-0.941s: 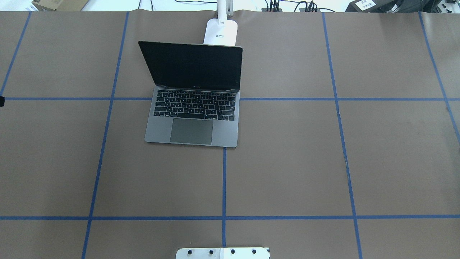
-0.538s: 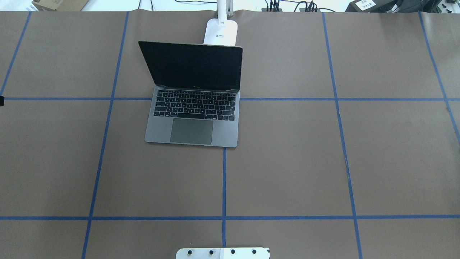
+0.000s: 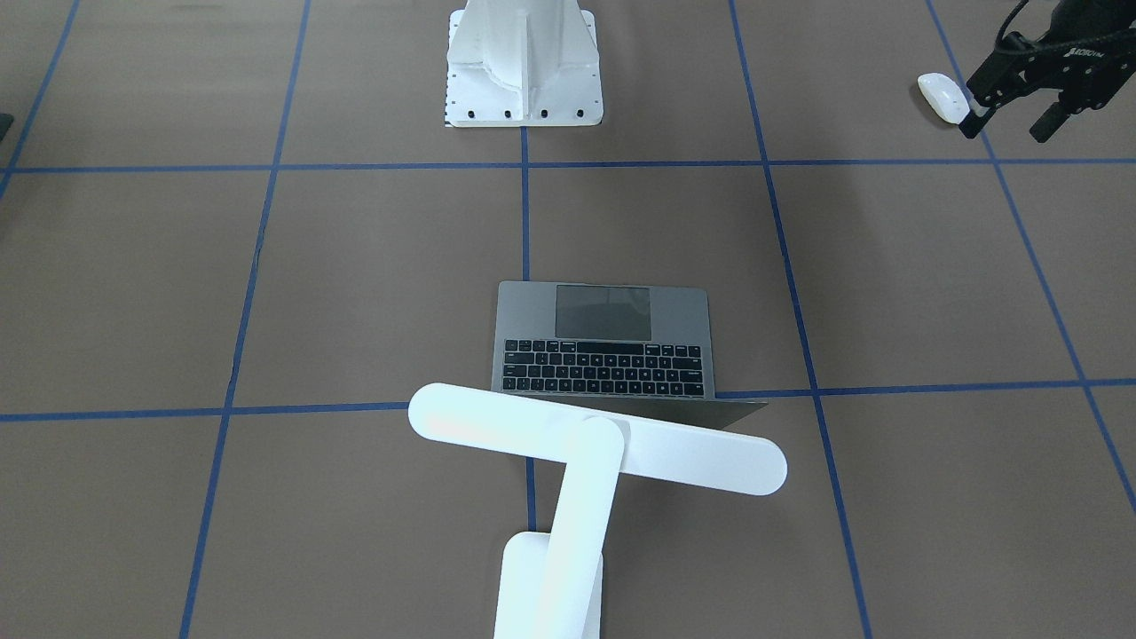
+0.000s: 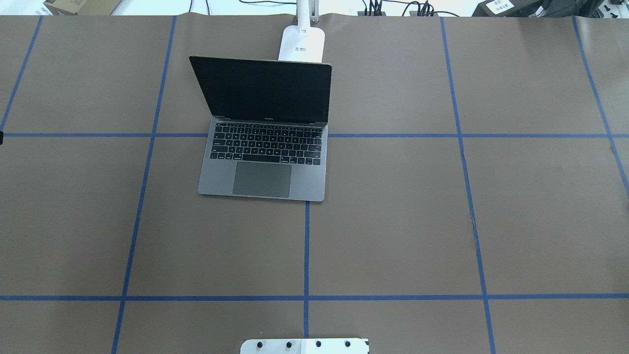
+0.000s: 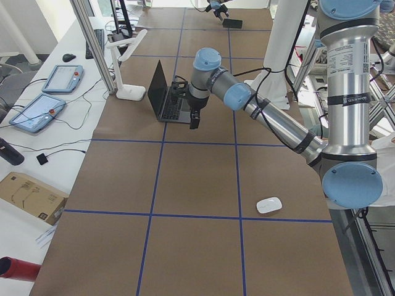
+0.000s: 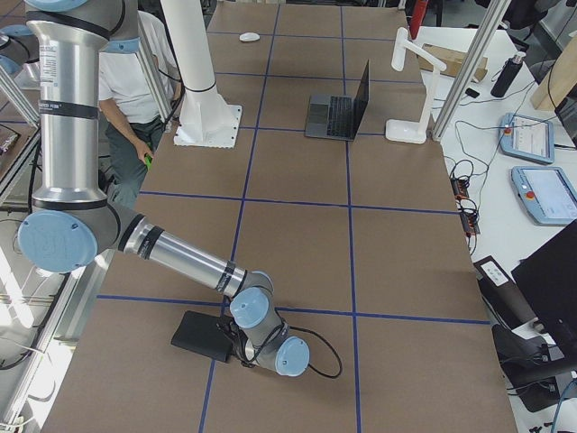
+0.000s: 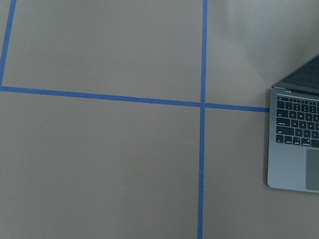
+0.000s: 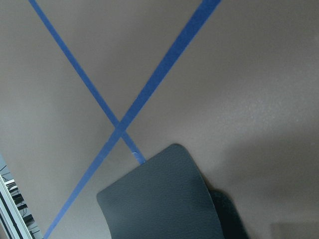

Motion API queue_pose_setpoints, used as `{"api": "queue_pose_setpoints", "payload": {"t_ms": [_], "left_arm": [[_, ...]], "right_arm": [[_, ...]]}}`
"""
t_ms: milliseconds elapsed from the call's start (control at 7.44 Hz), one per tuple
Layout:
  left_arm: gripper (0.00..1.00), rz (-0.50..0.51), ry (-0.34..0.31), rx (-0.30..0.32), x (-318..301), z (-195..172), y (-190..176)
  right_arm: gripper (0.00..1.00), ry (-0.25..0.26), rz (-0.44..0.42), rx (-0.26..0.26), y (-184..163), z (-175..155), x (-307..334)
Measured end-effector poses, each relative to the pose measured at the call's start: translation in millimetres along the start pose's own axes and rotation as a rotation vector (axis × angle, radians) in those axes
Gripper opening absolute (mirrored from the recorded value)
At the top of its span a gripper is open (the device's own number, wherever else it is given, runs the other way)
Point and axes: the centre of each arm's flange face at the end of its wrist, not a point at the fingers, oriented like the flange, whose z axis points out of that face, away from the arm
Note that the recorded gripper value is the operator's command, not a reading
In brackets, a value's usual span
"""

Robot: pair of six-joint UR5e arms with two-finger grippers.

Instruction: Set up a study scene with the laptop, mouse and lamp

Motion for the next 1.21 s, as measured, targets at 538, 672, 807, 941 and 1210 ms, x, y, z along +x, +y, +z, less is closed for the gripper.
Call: {"api": "queue_pose_setpoints", "payload": {"t_ms": [538,672,807,941,1210], "left_arm": [[1.0,-0.004,0.0,0.008,-2.0,-4.8,1.6],[1.0,-0.005,0.0,0.009,-2.3,-5.6,1.5],[1.0,-0.004,0.001,0.011,-1.8,-6.4,1.6],[1.0,-0.003,0.002,0.012,-1.1,-7.3,1.7],[1.0,-0.002,0.004,0.014,-0.2,-8.7,2.5]], "right_arm": [[0.97,-0.024,0.016,0.025,3.8,12.8,0.2],[0.97,-0.032,0.02,0.035,2.9,17.1,-0.2],[0.97,-0.039,0.022,0.044,1.2,20.6,-0.5],[0.97,-0.046,0.024,0.054,-0.1,23.5,-0.9],[0.97,-0.067,0.047,0.074,-0.7,27.6,-3.1]]}}
